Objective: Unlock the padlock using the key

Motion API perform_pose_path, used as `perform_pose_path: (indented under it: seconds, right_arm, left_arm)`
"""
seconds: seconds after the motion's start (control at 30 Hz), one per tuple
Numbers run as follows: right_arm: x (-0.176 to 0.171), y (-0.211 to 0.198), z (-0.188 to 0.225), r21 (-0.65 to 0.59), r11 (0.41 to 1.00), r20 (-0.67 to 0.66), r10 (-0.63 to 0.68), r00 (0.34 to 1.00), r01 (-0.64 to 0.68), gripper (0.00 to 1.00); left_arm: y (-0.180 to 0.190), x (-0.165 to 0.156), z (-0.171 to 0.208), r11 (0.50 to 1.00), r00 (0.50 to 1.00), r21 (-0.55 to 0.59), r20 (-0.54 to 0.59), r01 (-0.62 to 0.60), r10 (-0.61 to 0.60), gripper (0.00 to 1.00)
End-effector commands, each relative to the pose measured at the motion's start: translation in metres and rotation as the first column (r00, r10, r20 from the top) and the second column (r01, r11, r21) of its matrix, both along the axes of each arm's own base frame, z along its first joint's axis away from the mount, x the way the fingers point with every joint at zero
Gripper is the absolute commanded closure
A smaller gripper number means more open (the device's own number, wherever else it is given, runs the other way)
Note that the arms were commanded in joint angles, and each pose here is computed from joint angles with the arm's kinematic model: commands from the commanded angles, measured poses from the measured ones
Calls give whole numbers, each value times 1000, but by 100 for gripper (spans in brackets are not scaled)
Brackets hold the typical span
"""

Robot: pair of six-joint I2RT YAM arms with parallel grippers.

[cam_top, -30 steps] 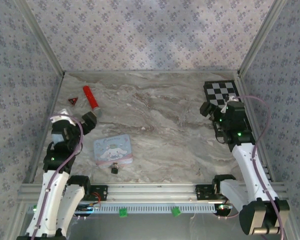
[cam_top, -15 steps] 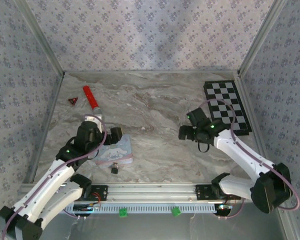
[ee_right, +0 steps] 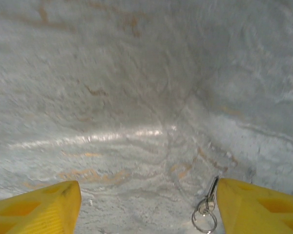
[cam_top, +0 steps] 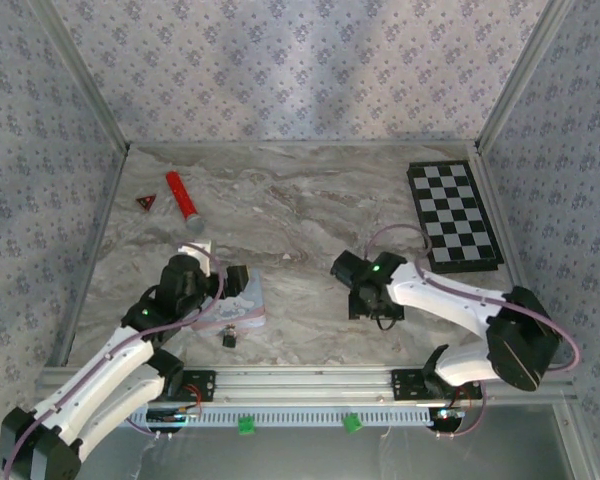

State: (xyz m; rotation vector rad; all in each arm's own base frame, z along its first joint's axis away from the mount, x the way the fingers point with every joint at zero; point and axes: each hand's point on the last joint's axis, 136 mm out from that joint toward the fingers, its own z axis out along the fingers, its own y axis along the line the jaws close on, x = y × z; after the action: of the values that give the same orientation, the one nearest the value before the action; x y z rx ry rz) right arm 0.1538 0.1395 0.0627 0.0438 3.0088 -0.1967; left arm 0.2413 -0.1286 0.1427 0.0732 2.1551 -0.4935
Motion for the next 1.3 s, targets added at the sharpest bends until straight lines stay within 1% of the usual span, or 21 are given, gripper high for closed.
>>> perform_pose_path:
  seconds: [0.0, 0.1, 0.3, 0.53, 0.9, 1.27]
  right_arm:
    - [-23, -17, -8, -118, 991, -62, -73, 995, 65, 29]
    - [-36, -19, -19, -116, 991, -115, -86, 990, 73, 39]
    - [-53, -31, -32, -151, 984, -163, -116, 980, 91, 45]
    - [-62, -43, -37, -191, 975, -176, -149, 973, 114, 48]
    - [-67, -46, -42, -215, 966, -176, -184, 967, 145, 53]
    - [-75, -52, -44, -246, 944, -153, -260, 953, 218, 50]
  left_arm:
    - [0, 4, 21, 1000, 995, -27, 104, 1, 2, 0]
    - [4, 3, 22, 999, 993, -33, 116, -18, 22, 0]
    - [2, 2, 19, 999, 995, -35, 97, -9, 12, 0]
    - [0, 4, 15, 999, 996, -34, 87, -9, 12, 0]
    - [1, 5, 12, 999, 997, -30, 80, -17, 19, 0]
    - [1, 4, 12, 999, 996, -31, 82, -15, 18, 0]
